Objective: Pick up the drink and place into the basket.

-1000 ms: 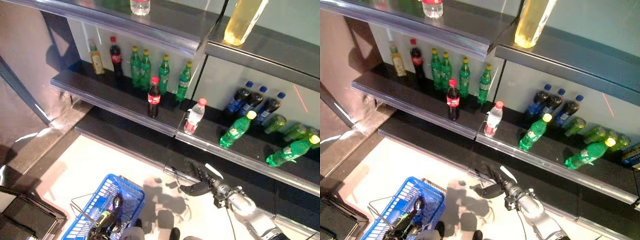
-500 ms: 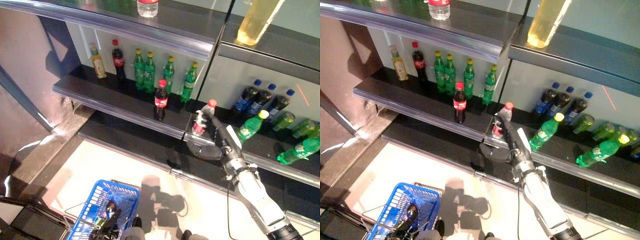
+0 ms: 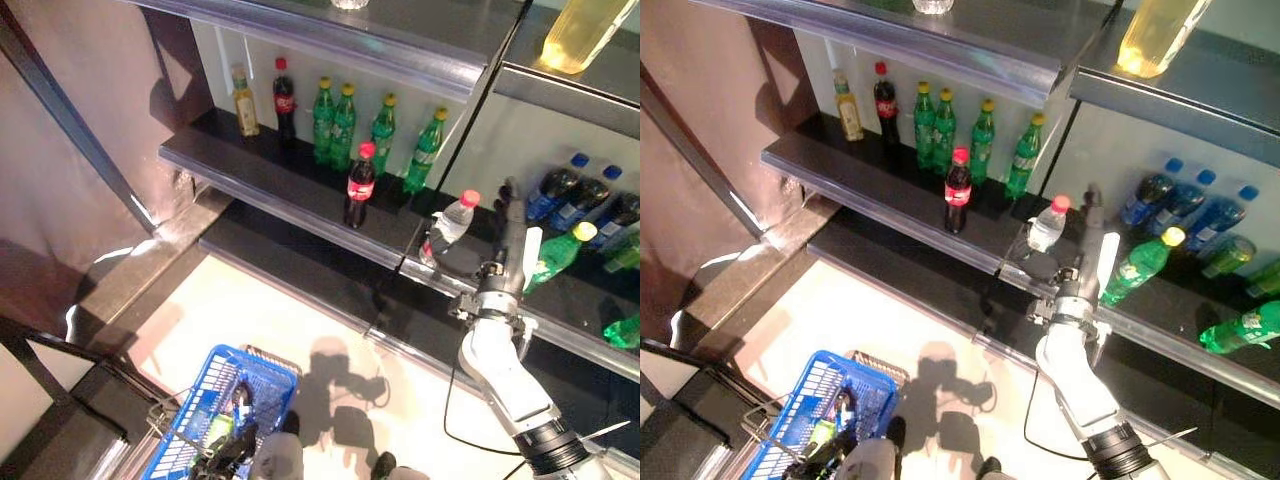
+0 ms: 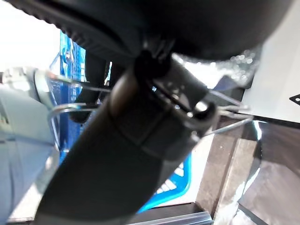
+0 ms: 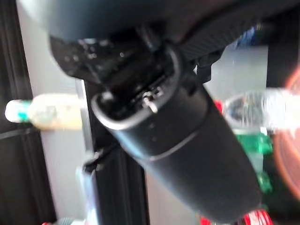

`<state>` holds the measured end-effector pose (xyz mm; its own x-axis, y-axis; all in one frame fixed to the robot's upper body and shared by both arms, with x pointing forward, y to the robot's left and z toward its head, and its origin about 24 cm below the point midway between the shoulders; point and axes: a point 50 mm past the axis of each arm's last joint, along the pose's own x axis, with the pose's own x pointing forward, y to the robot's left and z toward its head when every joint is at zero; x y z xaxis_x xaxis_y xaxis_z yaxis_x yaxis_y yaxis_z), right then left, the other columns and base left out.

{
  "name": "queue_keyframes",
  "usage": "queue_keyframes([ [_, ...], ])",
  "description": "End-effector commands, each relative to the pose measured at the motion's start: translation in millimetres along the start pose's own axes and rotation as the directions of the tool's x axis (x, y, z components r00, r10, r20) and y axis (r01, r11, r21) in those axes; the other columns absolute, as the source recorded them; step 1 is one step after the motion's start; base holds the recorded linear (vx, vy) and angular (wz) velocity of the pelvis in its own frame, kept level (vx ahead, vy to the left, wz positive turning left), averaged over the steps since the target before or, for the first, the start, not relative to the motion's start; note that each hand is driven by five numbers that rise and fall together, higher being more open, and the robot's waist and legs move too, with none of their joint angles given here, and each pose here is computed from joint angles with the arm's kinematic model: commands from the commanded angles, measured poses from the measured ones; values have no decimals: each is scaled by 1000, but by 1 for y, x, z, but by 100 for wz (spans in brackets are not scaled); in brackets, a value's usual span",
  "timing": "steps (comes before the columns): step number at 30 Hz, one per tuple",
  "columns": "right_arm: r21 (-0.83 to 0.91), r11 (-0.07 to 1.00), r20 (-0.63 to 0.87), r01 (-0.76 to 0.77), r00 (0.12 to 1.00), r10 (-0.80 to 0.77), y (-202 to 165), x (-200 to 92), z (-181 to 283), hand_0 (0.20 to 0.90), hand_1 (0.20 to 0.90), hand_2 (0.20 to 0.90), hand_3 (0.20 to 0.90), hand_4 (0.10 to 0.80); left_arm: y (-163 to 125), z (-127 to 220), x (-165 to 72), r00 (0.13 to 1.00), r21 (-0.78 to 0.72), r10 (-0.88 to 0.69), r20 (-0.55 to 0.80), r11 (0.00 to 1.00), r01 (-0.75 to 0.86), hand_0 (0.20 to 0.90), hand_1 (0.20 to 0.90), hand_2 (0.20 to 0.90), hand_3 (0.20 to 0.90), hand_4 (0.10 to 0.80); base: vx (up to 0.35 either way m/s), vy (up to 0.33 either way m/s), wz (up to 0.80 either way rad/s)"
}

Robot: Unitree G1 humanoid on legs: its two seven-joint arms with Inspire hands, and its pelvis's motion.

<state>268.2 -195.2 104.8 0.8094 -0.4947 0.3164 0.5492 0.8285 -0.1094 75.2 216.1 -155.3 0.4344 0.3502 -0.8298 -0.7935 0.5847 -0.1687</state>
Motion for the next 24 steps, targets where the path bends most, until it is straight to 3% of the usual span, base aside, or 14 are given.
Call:
queue_keyframes([
  [1,114,974,258,194,941,-218,-4,31,55,900,900,900,900,800,-16,33,-1,967,101,-160,200,985,142,300,300,300,200,100,0,0,0],
  [10,107,955,288,277,911,-296,-3,23,52,900,900,900,900,800,-22,28,-4,960,134,-206,188,974,183,300,300,300,200,100,-2,8,5],
  [18,98,970,173,223,956,-237,4,19,35,900,900,900,900,800,-24,25,-4,958,161,-229,173,966,202,300,300,300,200,100,4,-1,0],
  [24,188,940,97,286,947,-307,13,31,38,900,900,900,900,800,-35,41,0,942,169,-271,200,956,239,300,300,300,200,100,-34,1,2],
])
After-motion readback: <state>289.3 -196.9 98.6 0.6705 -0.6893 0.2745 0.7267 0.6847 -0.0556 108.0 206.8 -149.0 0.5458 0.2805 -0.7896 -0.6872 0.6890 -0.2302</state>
